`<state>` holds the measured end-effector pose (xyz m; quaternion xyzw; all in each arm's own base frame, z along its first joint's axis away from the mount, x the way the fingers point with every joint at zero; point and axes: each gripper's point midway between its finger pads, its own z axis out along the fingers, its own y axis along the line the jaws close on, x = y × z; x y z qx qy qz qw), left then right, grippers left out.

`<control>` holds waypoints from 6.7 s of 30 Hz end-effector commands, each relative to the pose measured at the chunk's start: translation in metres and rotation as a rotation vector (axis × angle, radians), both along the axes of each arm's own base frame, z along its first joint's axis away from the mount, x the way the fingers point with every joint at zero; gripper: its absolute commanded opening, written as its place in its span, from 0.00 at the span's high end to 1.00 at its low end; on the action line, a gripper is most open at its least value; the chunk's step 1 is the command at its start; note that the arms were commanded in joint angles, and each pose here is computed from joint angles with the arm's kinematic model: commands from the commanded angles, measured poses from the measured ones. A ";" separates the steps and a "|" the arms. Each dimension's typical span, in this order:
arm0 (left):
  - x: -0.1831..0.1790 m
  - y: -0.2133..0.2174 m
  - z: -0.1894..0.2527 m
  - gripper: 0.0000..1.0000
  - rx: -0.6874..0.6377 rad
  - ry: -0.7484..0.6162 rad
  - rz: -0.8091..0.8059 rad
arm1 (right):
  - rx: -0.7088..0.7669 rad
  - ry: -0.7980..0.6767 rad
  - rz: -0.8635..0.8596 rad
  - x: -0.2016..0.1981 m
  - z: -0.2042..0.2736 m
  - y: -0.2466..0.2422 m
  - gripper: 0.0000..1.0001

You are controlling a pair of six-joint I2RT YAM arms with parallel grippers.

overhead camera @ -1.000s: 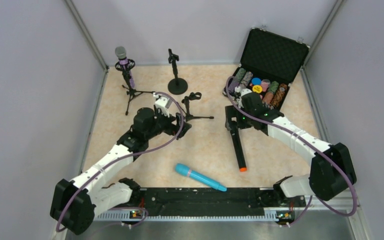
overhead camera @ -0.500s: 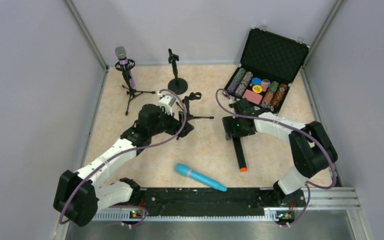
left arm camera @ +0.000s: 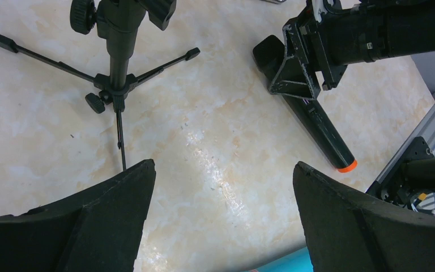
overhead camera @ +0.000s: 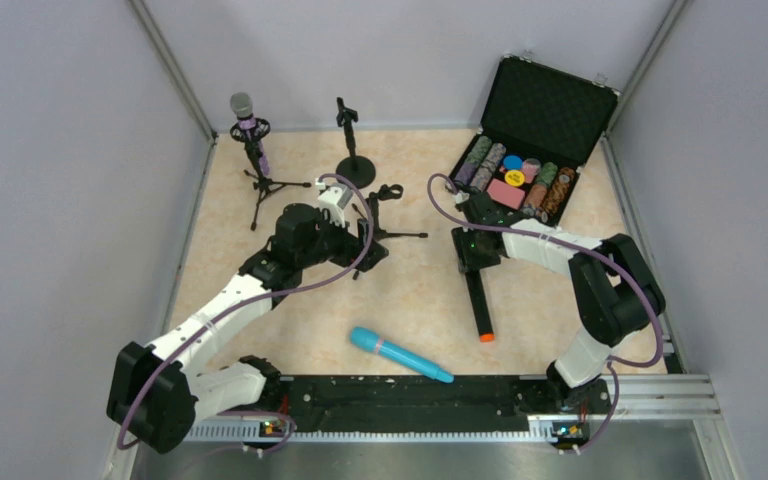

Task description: Attach the microphones to the stand

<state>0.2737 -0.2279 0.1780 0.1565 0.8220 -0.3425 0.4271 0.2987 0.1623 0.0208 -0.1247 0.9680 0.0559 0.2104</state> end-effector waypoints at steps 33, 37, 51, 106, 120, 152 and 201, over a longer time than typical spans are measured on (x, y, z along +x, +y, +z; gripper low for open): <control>0.006 0.011 0.038 0.06 -0.070 -0.166 0.086 | 0.056 -0.063 0.055 0.014 0.022 0.017 0.61; 0.008 0.016 0.036 0.06 -0.073 -0.168 0.124 | 0.052 -0.080 0.061 0.014 0.030 0.014 0.46; 0.023 0.062 -0.011 0.03 0.007 -0.051 0.446 | 0.238 -0.170 0.284 -0.013 0.103 0.053 0.20; 0.023 0.104 -0.013 0.03 -0.105 0.036 0.474 | -0.169 -0.312 0.871 -0.148 0.012 0.209 0.96; 0.019 0.104 0.051 0.05 -0.214 -0.188 0.452 | 0.071 -0.381 0.746 -0.124 0.066 0.221 1.00; -0.051 -0.083 0.078 0.08 -0.438 -0.060 -0.382 | 1.115 -0.403 0.038 -0.020 0.243 0.118 1.00; -0.068 -0.124 0.064 1.00 -0.428 0.064 -0.531 | 1.318 -0.322 0.324 -0.034 0.268 0.117 0.13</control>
